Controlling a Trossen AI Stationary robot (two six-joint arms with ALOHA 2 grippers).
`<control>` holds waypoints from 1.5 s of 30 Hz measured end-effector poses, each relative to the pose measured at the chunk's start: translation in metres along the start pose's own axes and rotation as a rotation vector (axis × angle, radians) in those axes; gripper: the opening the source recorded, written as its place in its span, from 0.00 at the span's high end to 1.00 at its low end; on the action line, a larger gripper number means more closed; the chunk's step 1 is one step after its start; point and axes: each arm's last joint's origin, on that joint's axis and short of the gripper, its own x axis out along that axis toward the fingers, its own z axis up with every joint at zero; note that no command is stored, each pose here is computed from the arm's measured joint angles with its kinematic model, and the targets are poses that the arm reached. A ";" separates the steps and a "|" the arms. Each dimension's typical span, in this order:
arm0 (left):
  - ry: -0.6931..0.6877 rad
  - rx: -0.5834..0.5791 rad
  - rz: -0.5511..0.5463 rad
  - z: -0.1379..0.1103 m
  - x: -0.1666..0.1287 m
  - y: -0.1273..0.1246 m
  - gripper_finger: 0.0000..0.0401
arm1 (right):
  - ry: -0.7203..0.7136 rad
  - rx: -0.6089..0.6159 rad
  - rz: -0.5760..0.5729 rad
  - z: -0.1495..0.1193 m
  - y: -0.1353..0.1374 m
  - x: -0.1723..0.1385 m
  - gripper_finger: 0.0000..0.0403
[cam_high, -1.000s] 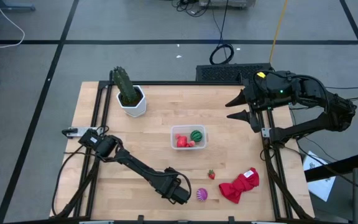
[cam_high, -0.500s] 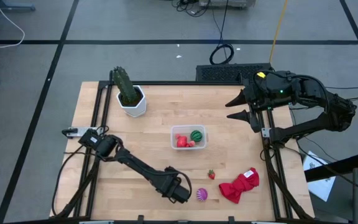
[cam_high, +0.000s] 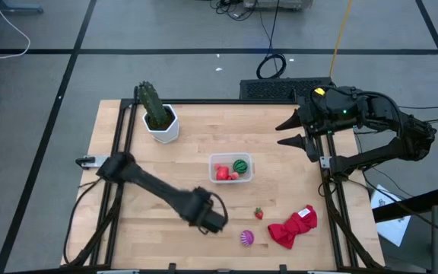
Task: Pick and placing Produce into tupperware
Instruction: Put the left strawberry into the transparent bin
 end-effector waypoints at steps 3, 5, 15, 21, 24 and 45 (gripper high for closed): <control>-0.061 -0.040 -0.066 0.012 -0.034 0.025 0.71 | -0.005 -0.001 0.001 0.000 0.000 0.000 0.51; -0.109 -0.059 -0.114 0.024 -0.054 0.042 0.71 | -0.015 -0.002 0.001 0.001 0.000 0.000 0.51; -0.304 -0.024 -0.420 0.121 -0.091 0.084 0.71 | -0.031 -0.012 0.002 0.003 0.000 0.000 0.51; -0.410 -0.002 -0.524 0.163 -0.087 0.083 0.71 | -0.031 -0.028 0.001 0.003 0.000 0.000 0.51; -0.393 -0.006 -0.507 0.170 -0.080 0.082 0.71 | -0.031 -0.049 0.001 0.003 0.000 0.000 0.51; -0.197 -0.112 -0.437 0.203 -0.006 0.050 0.71 | -0.045 -0.135 -0.001 0.004 0.000 0.000 0.51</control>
